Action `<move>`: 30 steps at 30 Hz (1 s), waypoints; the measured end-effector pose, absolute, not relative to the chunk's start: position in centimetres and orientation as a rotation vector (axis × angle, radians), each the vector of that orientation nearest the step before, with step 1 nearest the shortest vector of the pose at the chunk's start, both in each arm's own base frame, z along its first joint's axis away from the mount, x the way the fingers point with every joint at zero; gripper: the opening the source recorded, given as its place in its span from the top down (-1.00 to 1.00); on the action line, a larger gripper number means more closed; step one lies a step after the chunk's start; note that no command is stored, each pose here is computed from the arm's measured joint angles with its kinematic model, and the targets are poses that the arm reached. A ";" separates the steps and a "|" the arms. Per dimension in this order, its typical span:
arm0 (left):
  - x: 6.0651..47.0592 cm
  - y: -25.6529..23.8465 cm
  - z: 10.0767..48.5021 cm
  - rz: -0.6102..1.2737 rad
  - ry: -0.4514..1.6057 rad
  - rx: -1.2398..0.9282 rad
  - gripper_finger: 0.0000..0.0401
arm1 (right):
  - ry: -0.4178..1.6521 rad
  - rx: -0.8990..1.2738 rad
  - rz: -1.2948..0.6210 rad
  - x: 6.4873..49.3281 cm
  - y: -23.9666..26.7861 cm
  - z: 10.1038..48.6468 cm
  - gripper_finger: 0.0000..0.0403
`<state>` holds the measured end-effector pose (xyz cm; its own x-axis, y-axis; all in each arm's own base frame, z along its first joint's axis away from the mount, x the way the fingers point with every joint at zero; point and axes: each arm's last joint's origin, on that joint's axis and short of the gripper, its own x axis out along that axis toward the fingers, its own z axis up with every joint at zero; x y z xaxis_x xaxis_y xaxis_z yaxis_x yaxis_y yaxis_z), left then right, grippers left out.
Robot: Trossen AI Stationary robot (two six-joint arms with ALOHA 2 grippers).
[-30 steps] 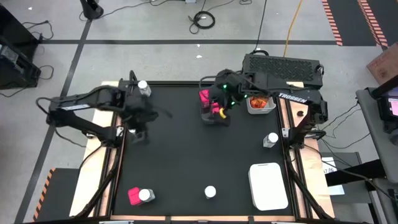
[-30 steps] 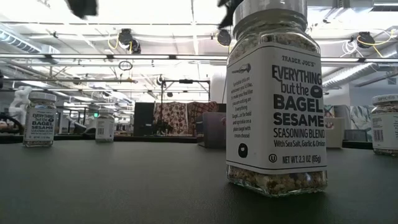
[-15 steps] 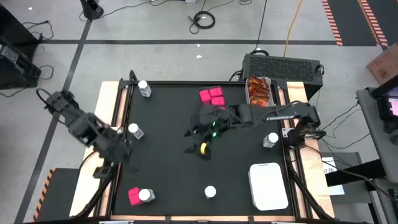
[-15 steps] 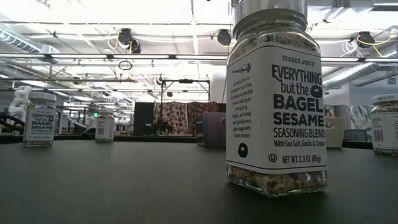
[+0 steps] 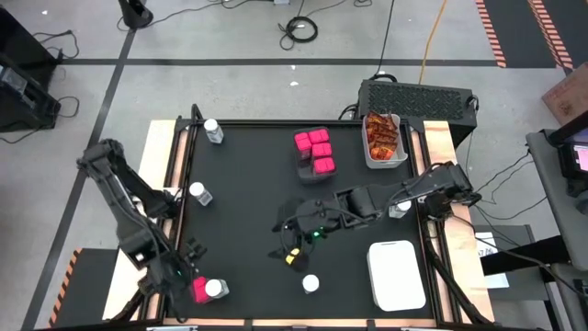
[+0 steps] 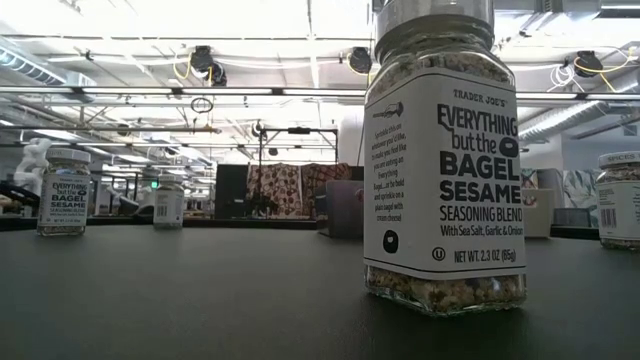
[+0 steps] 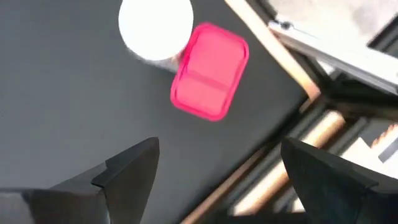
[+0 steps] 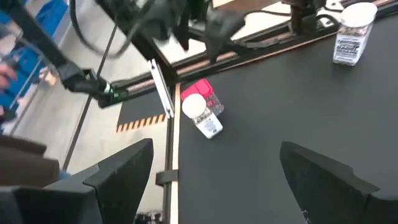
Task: Sort spices by type
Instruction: Put the red seasoning can into the black transparent bin
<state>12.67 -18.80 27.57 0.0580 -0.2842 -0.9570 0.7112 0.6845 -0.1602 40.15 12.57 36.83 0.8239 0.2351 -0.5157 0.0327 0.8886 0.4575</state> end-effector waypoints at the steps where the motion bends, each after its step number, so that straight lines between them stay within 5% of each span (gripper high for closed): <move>1: 12.9 -19.2 27.0 -0.785 1.301 0.404 -0.69 | 0.596 0.473 0.103 40.0 12.9 36.8 -0.71; 15: 14.4 -20.9 22.2 -0.737 1.282 0.551 -0.69 | 0.608 0.455 0.094 39.8 15.7 35.8 -0.71; 30: 14.9 -21.7 21.8 -0.834 1.276 0.607 -0.69 | 0.630 0.413 0.096 39.9 15.7 35.4 -0.71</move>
